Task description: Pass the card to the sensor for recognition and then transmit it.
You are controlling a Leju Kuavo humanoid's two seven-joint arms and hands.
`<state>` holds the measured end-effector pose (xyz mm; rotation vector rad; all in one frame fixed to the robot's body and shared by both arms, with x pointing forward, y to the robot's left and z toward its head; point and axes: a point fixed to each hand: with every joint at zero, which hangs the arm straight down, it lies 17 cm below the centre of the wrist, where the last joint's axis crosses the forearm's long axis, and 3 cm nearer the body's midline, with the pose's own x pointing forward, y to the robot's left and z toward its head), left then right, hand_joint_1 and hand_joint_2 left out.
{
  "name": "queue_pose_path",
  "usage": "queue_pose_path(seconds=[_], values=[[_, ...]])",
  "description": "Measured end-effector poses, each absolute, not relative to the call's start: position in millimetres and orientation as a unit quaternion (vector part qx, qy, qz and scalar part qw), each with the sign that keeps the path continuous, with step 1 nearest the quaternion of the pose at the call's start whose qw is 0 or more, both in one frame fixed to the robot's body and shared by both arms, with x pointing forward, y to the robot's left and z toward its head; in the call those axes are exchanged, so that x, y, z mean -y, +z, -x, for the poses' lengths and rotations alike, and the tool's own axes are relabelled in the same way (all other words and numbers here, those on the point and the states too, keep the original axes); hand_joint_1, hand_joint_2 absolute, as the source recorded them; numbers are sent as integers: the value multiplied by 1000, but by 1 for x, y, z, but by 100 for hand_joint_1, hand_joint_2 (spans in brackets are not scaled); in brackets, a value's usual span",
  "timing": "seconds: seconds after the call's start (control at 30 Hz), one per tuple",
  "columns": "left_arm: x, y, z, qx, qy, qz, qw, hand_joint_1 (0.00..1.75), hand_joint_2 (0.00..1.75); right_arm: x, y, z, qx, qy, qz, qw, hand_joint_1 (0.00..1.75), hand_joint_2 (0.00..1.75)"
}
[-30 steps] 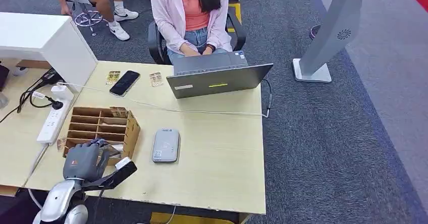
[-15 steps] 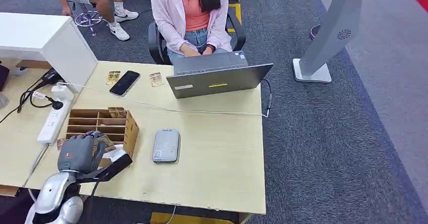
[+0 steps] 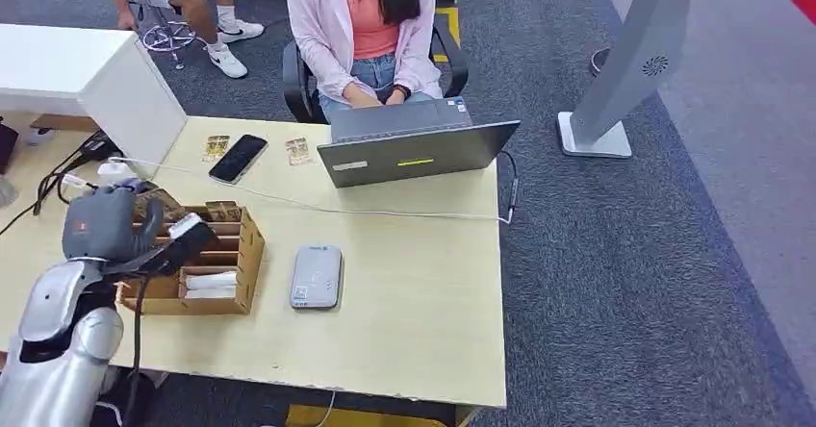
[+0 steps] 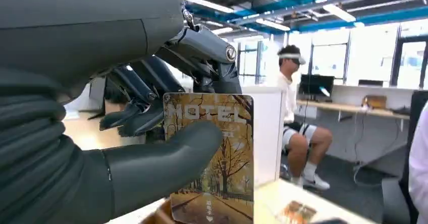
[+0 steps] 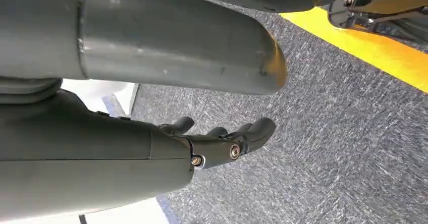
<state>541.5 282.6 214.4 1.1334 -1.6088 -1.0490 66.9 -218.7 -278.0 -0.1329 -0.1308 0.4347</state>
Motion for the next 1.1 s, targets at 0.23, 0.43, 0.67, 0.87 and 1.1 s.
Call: queue_pose_path(seconds=[0.23,0.43,0.67,0.87,1.1], values=[[-285,225,-546,656,-414,-451,441,175,175,218,-278,-68,68,218,65,972,0,0],[-286,290,-570,688,-390,-438,427,175,175,218,-278,-69,70,222,66,970,0,0],[-294,377,-603,701,-354,-468,405,175,175,216,-277,-71,73,246,63,965,0,0],[-296,413,-637,691,-342,-492,405,175,175,214,-277,-75,78,262,60,960,0,0],[-294,413,-654,678,-348,-489,424,175,175,213,-277,-74,76,271,59,958,0,0]])
